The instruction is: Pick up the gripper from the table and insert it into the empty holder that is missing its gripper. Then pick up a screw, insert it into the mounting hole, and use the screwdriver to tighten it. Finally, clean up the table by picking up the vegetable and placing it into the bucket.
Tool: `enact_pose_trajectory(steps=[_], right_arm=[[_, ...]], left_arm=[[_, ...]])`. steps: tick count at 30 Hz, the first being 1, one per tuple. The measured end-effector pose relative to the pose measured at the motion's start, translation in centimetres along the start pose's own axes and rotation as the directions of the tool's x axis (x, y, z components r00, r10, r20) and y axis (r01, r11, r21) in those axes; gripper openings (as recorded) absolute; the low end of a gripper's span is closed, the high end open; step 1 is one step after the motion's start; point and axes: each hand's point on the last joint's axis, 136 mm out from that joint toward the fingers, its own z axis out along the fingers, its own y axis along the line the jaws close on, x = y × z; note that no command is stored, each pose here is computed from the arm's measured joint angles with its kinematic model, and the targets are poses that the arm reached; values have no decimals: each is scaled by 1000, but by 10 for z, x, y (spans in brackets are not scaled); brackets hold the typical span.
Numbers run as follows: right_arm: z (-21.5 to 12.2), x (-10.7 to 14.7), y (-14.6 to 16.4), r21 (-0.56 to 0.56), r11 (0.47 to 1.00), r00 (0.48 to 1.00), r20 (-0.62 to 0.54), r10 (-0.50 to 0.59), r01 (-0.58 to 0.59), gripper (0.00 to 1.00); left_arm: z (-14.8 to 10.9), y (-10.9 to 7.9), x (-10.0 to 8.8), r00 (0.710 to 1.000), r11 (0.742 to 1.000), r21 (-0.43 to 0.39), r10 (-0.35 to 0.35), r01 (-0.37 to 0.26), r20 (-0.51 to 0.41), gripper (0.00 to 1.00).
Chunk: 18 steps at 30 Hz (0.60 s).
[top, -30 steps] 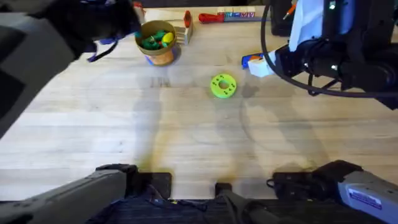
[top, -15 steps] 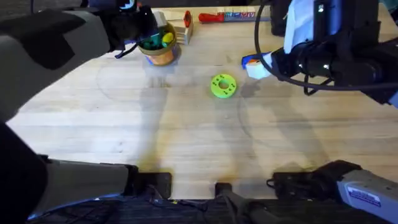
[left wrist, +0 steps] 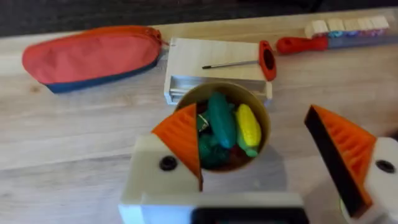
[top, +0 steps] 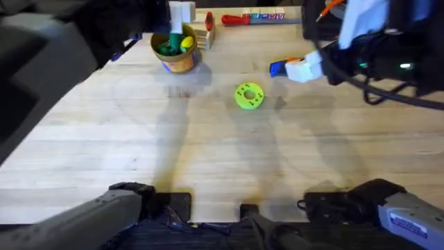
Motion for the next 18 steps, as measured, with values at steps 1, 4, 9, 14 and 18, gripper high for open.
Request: enact_pose_trajectory(steps=[1, 4, 9, 14, 18], right_arm=[[-12, -4, -2, 1, 1000, 1000, 10, 1, -1, 991], [-43, -5, -5, 2, 1000, 1000, 15, 16, -16, 990], [-83, 4, -8, 0, 997, 997, 0, 74, -74, 991], [-99, 25, -7, -1, 994, 993, -46, 108, -108, 991], [-101, 33, -6, -1, 990, 987, -75, 139, -139, 991]], left_arm=[[-16, -8, -3, 998, 998, 16, 67, -67, 7, 986], [-56, -27, 2, 974, 972, 63, 227, -227, 2, 987], [-109, -41, 43, 920, 919, 151, 381, -364, -98, 988], [-139, -42, 70, 893, 900, 196, 421, -390, -160, 989], [-150, -40, 74, 899, 907, 194, 406, -374, -164, 987]])
